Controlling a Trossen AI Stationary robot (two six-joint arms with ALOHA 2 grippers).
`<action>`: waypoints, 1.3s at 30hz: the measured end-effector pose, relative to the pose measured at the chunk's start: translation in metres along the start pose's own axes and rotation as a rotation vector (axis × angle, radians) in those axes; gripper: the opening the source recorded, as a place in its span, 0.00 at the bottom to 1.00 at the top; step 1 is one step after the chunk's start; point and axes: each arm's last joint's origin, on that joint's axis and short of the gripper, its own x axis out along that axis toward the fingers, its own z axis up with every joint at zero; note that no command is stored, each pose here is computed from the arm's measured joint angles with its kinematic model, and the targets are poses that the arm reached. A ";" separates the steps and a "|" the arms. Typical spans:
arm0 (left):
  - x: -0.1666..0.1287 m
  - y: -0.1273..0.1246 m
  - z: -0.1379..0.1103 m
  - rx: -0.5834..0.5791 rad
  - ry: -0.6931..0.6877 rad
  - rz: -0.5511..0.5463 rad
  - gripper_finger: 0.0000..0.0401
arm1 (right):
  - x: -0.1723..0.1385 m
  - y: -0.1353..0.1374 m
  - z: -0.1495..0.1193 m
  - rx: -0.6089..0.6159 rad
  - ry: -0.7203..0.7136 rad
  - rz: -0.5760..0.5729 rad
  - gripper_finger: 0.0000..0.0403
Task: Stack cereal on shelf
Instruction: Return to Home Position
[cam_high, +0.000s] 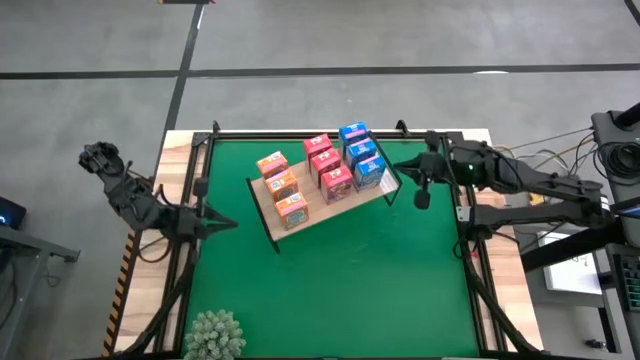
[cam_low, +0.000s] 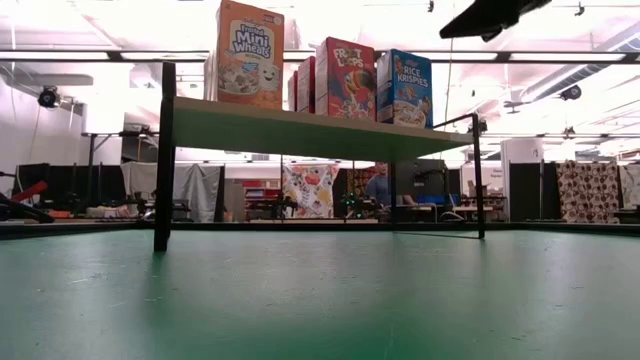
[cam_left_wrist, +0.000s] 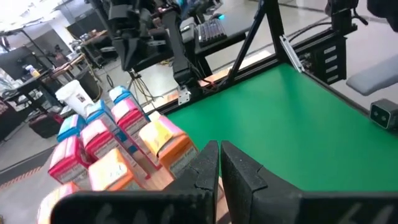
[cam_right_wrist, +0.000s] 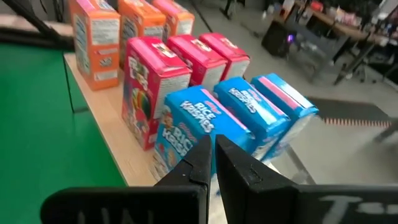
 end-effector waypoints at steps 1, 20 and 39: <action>-0.002 0.001 -0.004 -0.005 -0.004 0.001 0.00 | 0.000 0.002 -0.004 0.004 -0.021 0.000 0.03; -0.025 0.004 -0.073 -0.162 -0.169 0.033 0.00 | 0.011 0.028 -0.075 0.037 -0.235 0.076 0.03; -0.041 0.013 -0.089 -0.273 -0.327 0.069 0.00 | -0.006 0.039 -0.114 0.005 -0.482 0.117 0.03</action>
